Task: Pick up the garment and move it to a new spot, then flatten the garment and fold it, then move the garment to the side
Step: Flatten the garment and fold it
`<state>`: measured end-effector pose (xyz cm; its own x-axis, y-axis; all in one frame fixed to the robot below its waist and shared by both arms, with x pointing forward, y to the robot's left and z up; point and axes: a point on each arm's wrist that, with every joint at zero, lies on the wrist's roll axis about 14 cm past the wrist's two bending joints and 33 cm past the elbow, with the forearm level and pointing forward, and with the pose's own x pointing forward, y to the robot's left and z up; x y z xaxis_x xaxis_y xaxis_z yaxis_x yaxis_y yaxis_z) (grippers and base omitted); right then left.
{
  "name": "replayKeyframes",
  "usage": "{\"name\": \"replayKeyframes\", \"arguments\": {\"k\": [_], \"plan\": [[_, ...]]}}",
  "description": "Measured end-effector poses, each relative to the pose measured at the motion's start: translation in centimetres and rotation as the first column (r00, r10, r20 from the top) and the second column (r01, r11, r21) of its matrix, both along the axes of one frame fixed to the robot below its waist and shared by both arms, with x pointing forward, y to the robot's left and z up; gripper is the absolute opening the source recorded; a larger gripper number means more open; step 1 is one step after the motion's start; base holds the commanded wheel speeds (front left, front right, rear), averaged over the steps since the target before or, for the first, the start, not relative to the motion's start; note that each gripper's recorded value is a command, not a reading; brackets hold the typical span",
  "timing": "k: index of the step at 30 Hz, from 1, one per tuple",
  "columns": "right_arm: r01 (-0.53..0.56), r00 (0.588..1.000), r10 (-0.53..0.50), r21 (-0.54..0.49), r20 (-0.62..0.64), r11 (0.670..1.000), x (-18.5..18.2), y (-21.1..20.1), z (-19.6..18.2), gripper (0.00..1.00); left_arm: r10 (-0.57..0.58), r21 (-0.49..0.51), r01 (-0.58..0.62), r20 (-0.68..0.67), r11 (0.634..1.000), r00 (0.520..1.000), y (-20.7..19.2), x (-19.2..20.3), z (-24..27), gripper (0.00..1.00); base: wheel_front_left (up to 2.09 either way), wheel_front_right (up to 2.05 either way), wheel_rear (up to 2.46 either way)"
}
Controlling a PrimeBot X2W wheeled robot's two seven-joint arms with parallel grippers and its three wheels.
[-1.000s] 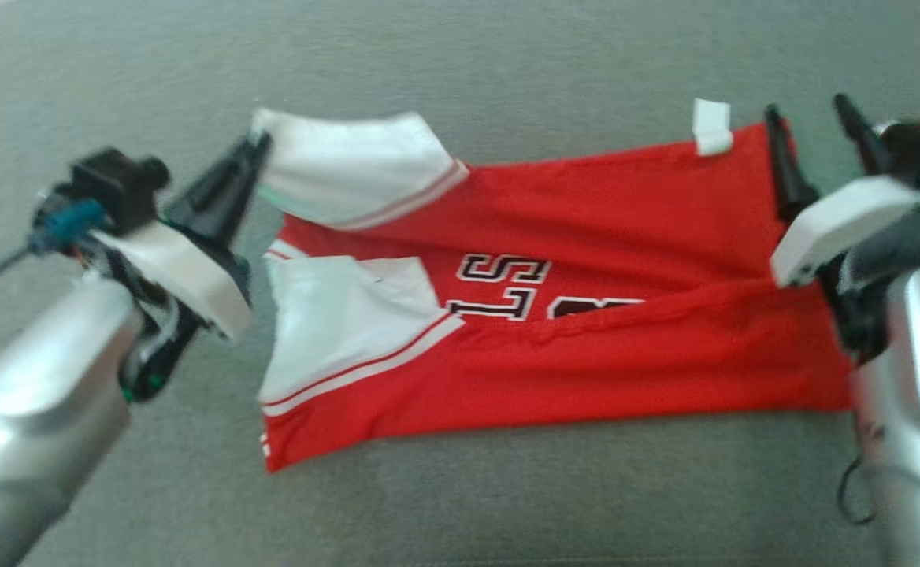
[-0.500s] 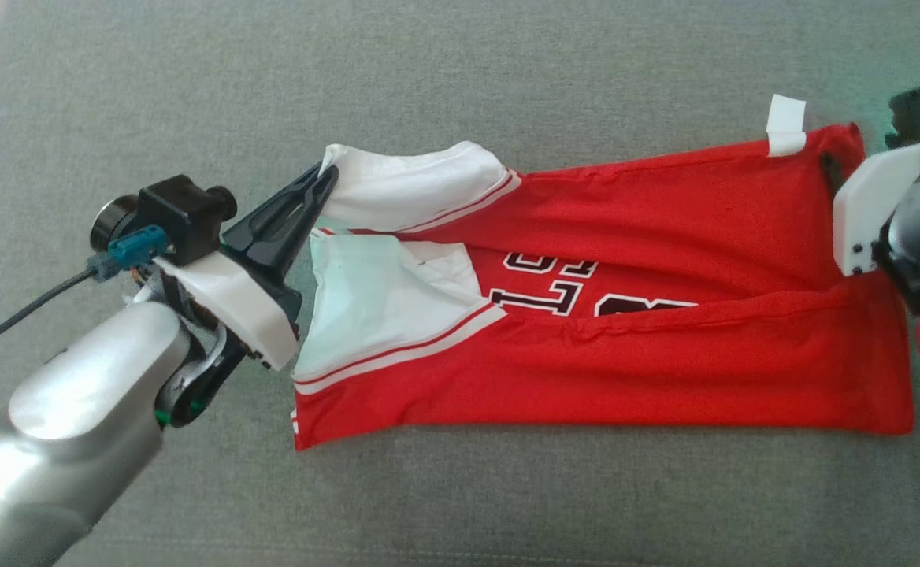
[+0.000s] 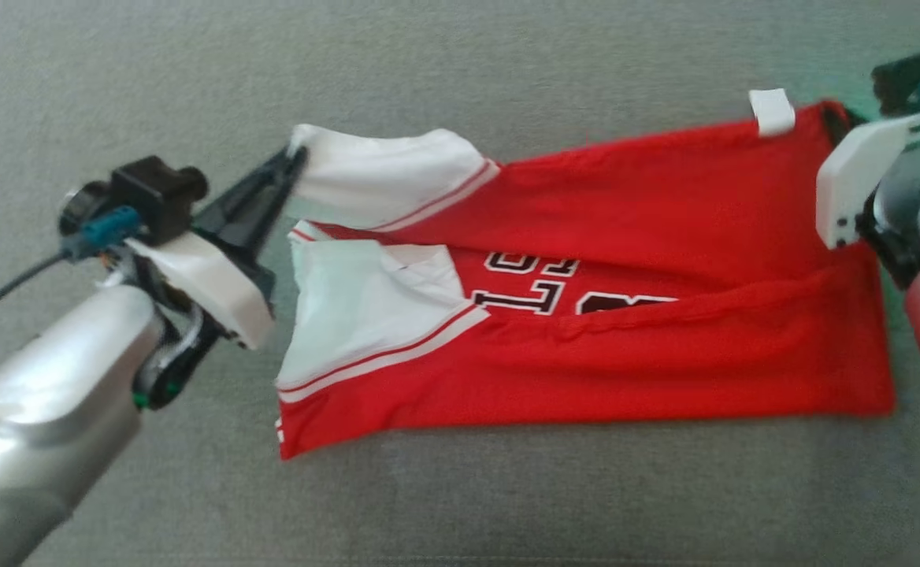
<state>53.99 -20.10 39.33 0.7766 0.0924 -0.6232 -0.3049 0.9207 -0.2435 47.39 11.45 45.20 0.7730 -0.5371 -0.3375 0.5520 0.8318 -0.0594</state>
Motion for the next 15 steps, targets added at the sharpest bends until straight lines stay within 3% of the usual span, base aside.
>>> {"name": "replayKeyframes", "arguments": {"k": [7,15], "plan": [[0.021,0.967,-0.052,0.126,0.25,0.992,3.5,-0.5,7.8,0.0,0.033,0.025,-0.036,0.106,0.999,0.994,0.9,4.5,3.5,0.0,0.0,0.0,0.0],[0.001,0.911,-0.088,0.211,0.403,0.977,6.3,-0.5,11.9,0.0,0.069,0.046,-0.085,0.276,0.995,0.959,0.9,11.3,8.9,0.0,0.0,0.0,0.0]]}}
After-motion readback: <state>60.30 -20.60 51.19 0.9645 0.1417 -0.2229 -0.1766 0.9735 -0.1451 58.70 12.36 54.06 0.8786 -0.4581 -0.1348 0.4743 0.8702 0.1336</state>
